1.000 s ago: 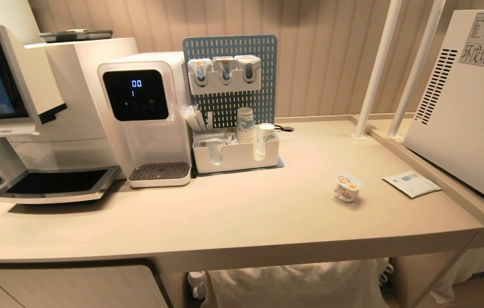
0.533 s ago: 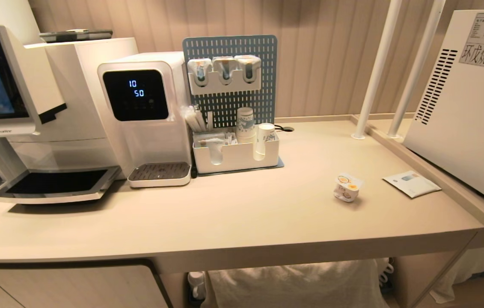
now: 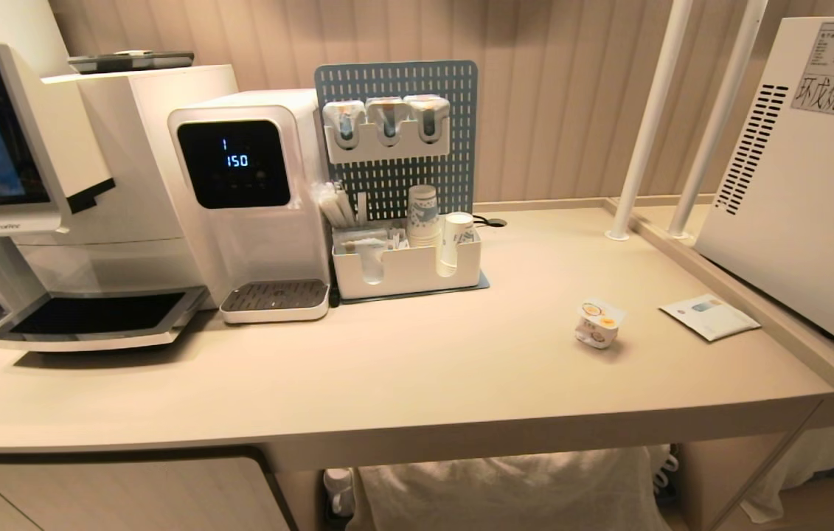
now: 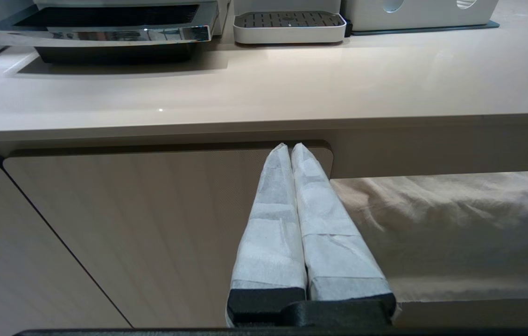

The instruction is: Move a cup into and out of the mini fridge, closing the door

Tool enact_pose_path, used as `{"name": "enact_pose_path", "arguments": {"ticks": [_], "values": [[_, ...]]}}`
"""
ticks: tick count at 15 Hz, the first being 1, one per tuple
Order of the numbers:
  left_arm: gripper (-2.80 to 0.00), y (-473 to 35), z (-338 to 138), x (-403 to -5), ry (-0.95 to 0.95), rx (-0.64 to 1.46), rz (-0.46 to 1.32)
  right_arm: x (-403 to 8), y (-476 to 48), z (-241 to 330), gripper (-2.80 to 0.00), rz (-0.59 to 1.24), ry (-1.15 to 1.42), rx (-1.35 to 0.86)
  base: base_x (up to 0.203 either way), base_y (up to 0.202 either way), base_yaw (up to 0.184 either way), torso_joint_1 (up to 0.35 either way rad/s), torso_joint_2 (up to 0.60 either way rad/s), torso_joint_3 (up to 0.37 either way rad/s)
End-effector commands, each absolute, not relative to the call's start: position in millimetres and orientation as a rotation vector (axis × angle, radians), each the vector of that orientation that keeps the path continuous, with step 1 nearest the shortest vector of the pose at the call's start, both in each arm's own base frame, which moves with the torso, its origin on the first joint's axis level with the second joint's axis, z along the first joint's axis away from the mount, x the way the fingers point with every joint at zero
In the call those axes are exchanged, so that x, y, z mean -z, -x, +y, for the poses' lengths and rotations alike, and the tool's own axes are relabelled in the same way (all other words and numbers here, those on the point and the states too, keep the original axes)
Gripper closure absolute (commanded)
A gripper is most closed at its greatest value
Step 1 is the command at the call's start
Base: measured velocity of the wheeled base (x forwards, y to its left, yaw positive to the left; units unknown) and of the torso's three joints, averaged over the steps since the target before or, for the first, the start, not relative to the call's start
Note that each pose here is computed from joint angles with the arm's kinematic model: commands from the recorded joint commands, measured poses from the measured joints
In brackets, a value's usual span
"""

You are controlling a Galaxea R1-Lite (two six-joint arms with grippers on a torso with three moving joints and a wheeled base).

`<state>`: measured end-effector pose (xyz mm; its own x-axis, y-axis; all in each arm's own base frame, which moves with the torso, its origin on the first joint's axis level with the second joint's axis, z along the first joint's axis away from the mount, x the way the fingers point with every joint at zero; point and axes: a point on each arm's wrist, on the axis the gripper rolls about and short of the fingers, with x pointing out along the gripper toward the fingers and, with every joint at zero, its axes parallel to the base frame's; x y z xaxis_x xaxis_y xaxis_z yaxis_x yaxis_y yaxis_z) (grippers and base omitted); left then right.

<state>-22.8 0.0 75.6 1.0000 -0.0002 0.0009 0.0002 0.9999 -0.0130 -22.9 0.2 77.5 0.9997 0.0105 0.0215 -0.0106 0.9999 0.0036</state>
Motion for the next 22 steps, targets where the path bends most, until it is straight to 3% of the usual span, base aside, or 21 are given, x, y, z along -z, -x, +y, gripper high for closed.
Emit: {"name": "enact_pose_path", "arguments": {"ticks": [1,7,22], "values": [[0.00,22.8,0.0,-75.6,0.014,0.000,-0.002,-75.0,22.1,0.3,-2.80,-0.011,-0.005,-0.012,0.000,0.000,0.000,0.000,0.00,0.000],[0.00,22.8,0.0,-75.6,0.014,0.000,-0.001,-75.0,22.1,0.3,-2.80,-0.011,-0.003,-0.012,0.000,0.000,0.000,-0.128,0.01,-0.118],[0.00,22.8,0.0,-75.6,0.014,0.000,-0.002,-74.8,22.1,0.2,-2.80,-0.009,-0.003,-0.011,0.000,0.000,0.000,-0.002,0.00,-0.002]]}}
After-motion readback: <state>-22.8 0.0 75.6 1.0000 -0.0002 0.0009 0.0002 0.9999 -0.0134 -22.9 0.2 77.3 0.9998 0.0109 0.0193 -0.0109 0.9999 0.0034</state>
